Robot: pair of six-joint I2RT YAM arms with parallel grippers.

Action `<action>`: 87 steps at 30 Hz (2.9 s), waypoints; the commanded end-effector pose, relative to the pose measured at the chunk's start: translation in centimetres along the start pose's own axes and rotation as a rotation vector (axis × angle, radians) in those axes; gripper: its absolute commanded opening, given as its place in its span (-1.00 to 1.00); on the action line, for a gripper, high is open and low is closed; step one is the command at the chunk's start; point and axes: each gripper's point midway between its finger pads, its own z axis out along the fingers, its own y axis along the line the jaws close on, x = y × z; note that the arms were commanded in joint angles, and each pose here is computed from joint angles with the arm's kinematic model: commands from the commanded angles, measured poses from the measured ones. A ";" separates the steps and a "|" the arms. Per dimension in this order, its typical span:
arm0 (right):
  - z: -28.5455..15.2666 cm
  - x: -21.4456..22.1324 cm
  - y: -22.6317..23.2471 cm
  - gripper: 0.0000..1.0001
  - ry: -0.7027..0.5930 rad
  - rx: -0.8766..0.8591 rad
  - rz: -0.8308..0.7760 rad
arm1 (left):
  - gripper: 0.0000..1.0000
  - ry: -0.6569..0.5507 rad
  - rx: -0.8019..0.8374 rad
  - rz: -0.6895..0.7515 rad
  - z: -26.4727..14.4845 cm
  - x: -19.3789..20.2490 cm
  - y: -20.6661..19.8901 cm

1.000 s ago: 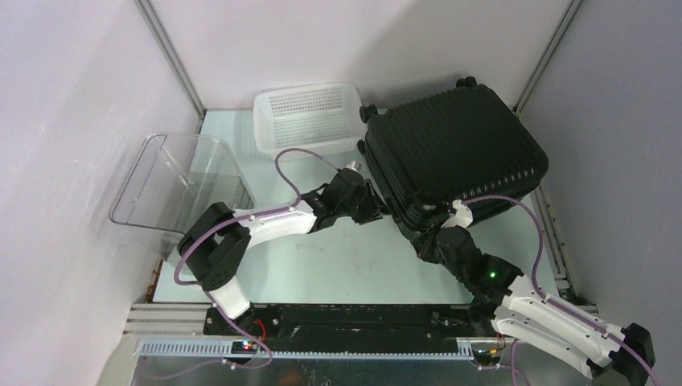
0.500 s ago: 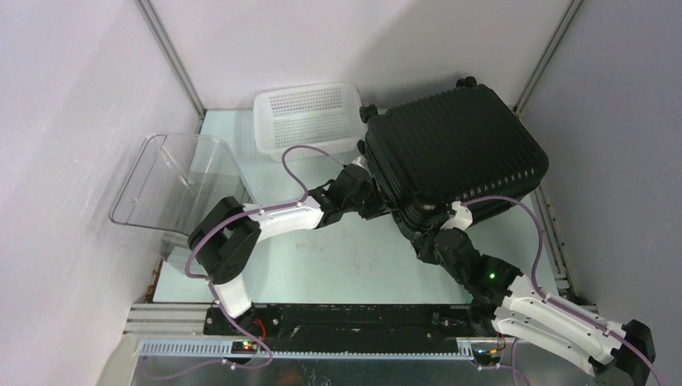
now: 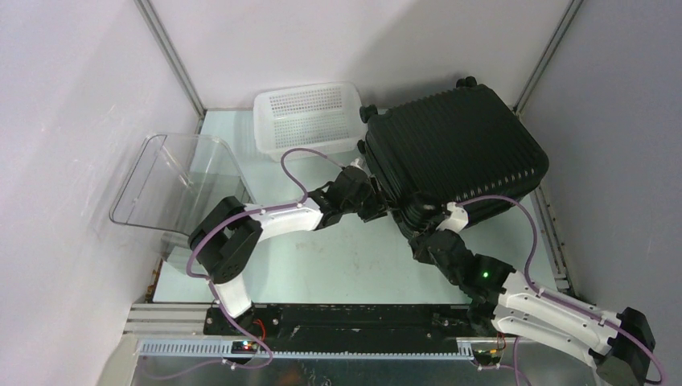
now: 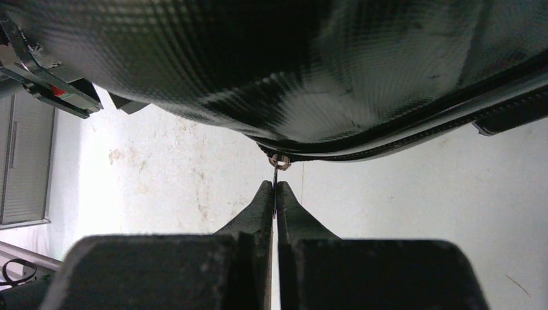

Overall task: Open, take out, and arrange the luggage
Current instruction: Adjust the luggage at the center of the board.

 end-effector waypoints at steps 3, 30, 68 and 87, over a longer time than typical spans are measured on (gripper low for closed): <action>-1.6 -0.1 -0.1 -1.00 0.021 -0.003 -0.013 | 0.20 -0.037 0.137 0.008 -0.1 -1.1 -4.9; -2.2 -2.7 -2.8 -1.00 -0.052 0.087 0.030 | 0.08 -0.043 0.427 0.047 -0.7 0.7 -4.4; -2.6 -2.4 -2.8 -1.00 -0.039 0.082 0.086 | 0.16 -0.063 0.447 0.031 2.1 0.2 -1.7; -2.7 -2.3 -3.1 -1.00 -0.040 0.097 0.092 | -0.63 -0.105 0.527 0.015 0.9 -0.6 -2.5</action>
